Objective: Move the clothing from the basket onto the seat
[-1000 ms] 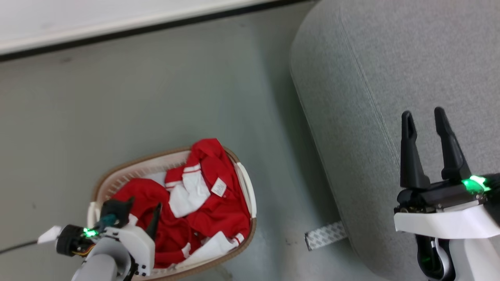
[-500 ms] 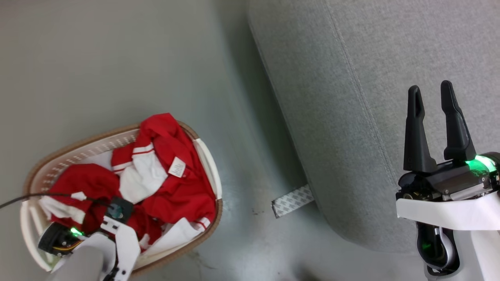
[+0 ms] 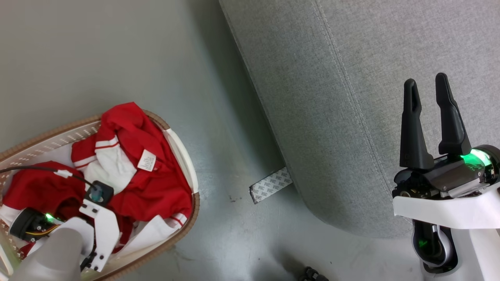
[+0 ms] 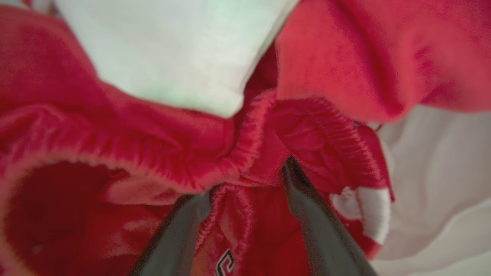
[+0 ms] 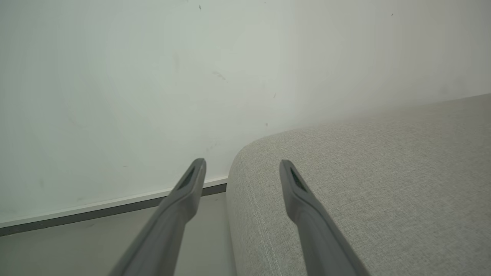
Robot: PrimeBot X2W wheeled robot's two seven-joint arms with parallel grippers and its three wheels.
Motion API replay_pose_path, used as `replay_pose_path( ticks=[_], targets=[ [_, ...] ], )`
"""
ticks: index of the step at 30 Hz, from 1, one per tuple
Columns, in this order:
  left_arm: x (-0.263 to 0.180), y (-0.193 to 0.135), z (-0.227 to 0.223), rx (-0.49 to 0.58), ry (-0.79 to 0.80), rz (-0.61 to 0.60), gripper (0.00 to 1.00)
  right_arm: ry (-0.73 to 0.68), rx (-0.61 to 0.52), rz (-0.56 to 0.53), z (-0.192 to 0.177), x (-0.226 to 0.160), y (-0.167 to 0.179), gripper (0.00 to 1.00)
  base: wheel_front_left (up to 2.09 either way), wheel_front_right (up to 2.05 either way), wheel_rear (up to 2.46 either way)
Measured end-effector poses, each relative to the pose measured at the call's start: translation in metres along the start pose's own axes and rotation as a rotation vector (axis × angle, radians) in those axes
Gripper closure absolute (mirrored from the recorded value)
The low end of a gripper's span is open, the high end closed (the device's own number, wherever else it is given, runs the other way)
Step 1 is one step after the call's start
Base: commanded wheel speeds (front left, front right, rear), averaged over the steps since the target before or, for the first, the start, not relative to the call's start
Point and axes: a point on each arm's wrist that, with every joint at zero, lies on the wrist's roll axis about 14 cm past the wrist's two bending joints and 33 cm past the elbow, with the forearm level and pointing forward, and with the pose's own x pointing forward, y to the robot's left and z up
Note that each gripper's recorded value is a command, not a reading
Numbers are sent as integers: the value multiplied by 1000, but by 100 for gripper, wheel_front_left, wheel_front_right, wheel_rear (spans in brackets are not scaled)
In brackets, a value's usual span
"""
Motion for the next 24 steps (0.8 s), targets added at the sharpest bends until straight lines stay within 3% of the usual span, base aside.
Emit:
replay_pose_path(
  ticks=[14, 24],
  targets=[
    [-19, 1, 14, -19, -73, 17, 100, -30, -3, 27, 11, 1, 8, 0, 0, 0, 0],
    [-70, -25, 53, -67, -258, 32, 100, -112, -18, 78, 45, -7, 24, 0, 0, 0, 0]
  ],
)
